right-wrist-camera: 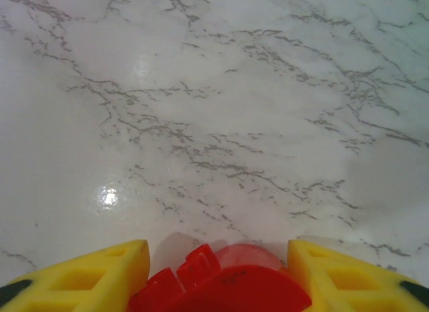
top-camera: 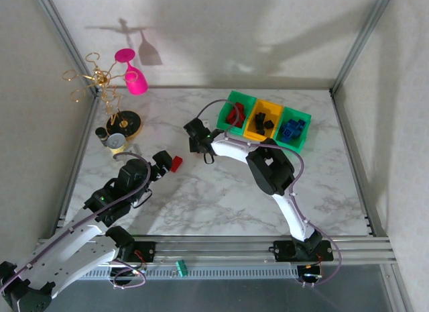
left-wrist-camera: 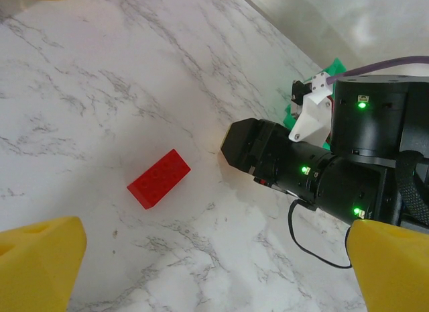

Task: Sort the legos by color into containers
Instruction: Pick up the lego from the center of the table, then place the lego in the container.

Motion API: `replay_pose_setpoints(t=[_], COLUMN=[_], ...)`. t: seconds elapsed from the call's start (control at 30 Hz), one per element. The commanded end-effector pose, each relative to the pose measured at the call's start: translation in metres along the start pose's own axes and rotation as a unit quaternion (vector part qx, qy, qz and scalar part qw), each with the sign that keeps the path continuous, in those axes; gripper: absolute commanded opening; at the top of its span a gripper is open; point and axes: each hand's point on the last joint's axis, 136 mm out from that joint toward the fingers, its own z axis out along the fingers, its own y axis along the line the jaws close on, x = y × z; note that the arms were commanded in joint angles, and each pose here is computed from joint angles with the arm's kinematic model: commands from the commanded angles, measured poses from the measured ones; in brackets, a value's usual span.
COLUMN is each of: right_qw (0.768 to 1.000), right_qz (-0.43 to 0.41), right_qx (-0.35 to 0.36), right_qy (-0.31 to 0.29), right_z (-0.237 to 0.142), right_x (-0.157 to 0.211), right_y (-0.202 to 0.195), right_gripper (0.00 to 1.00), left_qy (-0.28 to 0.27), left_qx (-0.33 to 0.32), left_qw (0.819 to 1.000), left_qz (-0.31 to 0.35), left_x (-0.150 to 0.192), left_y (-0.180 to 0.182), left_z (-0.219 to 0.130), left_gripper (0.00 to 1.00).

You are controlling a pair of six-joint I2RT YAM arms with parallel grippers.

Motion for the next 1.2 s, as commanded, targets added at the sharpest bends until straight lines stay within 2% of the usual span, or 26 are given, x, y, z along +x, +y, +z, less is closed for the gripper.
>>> replay_pose_setpoints(t=[0.0,0.2,0.37,0.4,0.6,0.83,1.0,1.17], right_qw=[1.000,0.998,0.996,0.995,0.991,0.987,0.987,0.987], right_qz=[0.004,0.021,0.025,0.036,0.041,0.044,0.041,0.037], right_qx=[0.003,0.001,0.027,0.040,0.082,0.108,0.114,0.102], right_qy=[-0.020,-0.058,-0.082,-0.088,-0.101,-0.108,-0.102,-0.116], right_z=[-0.021,-0.052,-0.060,-0.059,-0.046,-0.021,-0.008,-0.022], right_x=[-0.018,-0.049,-0.074,-0.083,-0.109,-0.136,-0.148,-0.159], right_y=[-0.011,-0.035,-0.065,-0.083,-0.126,-0.158,-0.167,-0.162], right_gripper=[0.50,0.49,0.49,0.50,0.50,0.51,0.58,0.69], left_qy=[-0.009,-0.003,0.008,0.010,0.031,0.039,0.045,0.051], left_qx=[0.018,0.030,0.035,0.036,0.060,0.057,0.064,0.066], left_qw=[1.000,1.000,0.999,0.999,0.998,0.997,0.997,0.996], left_qz=[-0.007,-0.006,0.001,0.002,0.011,0.016,0.018,0.020], left_x=[-0.011,-0.010,-0.007,-0.006,0.002,0.006,0.008,0.010], left_y=[-0.011,-0.019,-0.029,-0.030,-0.048,-0.057,-0.066,-0.069], left_z=[-0.005,-0.003,0.006,0.008,0.021,0.037,0.044,0.047], left_gripper=[1.00,1.00,1.00,1.00,1.00,1.00,1.00,1.00])
